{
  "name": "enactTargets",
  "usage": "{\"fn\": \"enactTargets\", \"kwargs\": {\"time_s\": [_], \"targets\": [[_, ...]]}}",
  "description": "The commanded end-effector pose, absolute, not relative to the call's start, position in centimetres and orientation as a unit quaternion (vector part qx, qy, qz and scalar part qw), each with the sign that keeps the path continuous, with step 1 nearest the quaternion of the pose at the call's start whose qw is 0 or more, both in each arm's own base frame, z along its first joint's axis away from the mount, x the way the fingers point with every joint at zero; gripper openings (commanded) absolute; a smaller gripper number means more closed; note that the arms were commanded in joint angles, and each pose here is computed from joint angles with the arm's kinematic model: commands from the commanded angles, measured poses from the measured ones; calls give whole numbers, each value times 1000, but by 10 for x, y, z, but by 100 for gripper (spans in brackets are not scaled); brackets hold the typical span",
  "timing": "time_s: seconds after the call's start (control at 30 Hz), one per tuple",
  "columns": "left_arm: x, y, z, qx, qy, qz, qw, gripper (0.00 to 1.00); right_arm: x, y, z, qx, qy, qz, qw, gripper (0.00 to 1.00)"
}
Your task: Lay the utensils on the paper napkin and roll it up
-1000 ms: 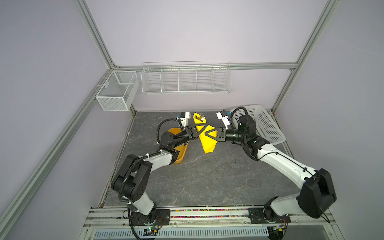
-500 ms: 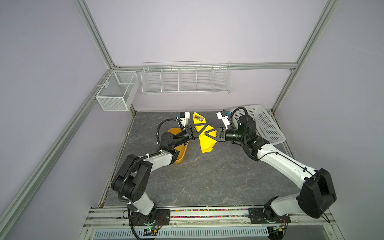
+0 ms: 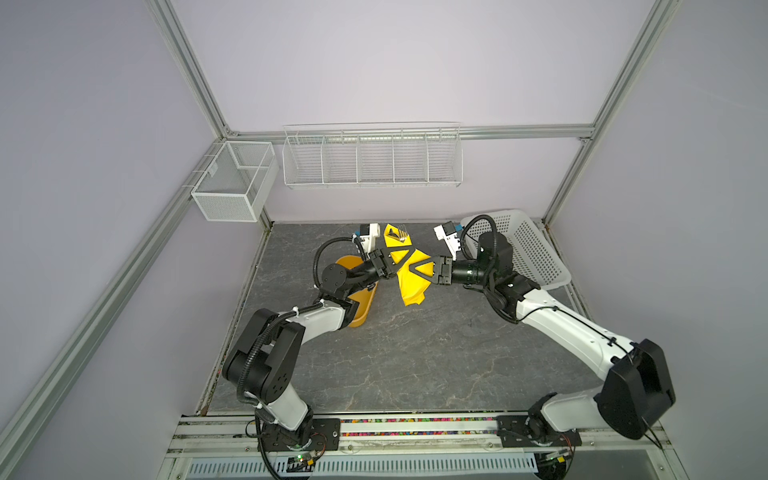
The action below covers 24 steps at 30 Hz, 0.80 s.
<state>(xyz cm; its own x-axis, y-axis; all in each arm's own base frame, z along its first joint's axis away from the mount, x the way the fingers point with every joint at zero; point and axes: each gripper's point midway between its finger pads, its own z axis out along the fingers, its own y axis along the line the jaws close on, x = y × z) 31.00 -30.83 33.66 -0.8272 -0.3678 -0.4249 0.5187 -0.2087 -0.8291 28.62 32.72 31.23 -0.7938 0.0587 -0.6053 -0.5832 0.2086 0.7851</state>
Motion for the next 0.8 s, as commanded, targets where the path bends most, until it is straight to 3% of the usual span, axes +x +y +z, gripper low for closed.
{"fn": "enactTargets", "kwargs": {"time_s": [0.0, 0.23, 0.47, 0.63, 0.77], "targets": [[306, -305, 358, 78, 531, -788, 300, 2, 278, 326, 313, -191, 722, 611, 261, 54], [307, -304, 357, 74, 531, -789, 300, 2, 271, 335, 305, -207, 720, 617, 240, 53], [307, -305, 355, 74, 534, -788, 298, 4, 276, 331, 309, -198, 723, 611, 255, 22], [307, -307, 344, 71, 544, -785, 288, 15, 275, 330, 319, -199, 714, 617, 265, 13], [305, -308, 337, 74, 551, -784, 277, 34, 277, 328, 322, -196, 712, 616, 273, 12]]}}
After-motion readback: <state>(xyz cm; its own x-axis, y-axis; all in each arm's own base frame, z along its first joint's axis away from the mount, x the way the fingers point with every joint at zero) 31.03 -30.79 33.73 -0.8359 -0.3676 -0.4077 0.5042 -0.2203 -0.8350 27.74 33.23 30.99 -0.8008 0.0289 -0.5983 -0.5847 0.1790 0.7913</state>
